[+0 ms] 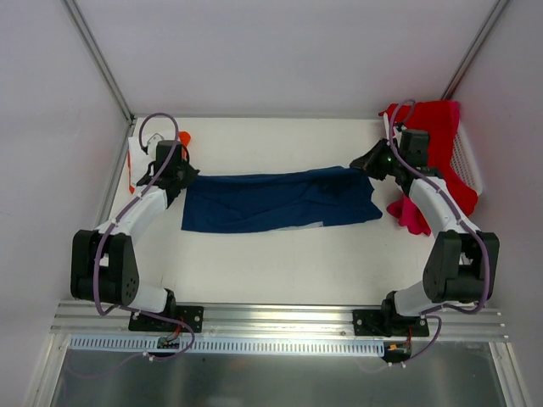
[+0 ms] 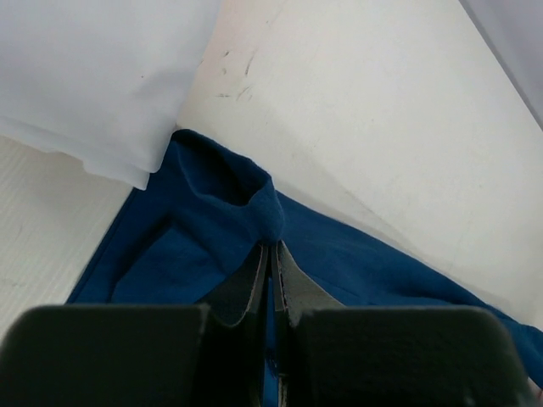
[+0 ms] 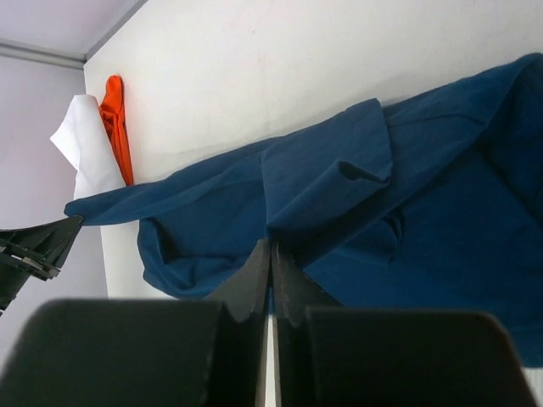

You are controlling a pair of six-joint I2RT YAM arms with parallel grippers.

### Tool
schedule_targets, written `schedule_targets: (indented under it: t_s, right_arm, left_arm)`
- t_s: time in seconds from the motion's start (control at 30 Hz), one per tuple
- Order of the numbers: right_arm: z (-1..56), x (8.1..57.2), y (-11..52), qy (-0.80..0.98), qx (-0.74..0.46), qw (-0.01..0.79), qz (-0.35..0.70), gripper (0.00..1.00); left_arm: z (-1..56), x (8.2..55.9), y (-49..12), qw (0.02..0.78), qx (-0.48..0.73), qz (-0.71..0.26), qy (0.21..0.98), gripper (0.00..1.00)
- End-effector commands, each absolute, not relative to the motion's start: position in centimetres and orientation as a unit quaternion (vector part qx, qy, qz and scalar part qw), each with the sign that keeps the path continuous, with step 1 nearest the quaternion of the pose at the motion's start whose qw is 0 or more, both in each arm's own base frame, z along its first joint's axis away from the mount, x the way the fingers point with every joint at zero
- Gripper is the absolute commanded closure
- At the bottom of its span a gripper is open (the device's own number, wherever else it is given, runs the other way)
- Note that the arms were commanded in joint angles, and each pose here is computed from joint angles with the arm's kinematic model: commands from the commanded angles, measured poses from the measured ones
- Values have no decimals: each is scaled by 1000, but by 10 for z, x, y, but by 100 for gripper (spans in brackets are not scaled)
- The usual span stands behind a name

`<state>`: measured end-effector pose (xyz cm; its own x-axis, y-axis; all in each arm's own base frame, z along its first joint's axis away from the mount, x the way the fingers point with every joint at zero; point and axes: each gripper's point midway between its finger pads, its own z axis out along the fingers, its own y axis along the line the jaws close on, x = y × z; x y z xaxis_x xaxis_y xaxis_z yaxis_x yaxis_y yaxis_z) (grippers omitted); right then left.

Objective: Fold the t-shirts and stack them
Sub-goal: Fold the tshirt

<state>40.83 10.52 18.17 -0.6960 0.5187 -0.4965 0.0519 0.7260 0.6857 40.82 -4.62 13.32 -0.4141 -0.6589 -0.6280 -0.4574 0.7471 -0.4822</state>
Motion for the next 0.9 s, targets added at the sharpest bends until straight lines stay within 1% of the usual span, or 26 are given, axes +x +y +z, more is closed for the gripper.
schedule_targets:
  t_s: [0.0,0.4,0.77,0.87]
  right_arm:
    - [197,396,106,851,147,379,332,100]
    - [171,351,100,859,157,374,314,100]
    - [114,316,86,880,186,344,270,100]
    - [104,312,83,881,194,341,263,100]
  left_arm:
    - [141,394,-48,432,-323,-128,832,100]
    - [142,362,-39,444,-318,-117,829,100]
    - [122,339,-32,435,-309,-95,840,100]
    - [113,332,-28,430,-306,-82,845,100]
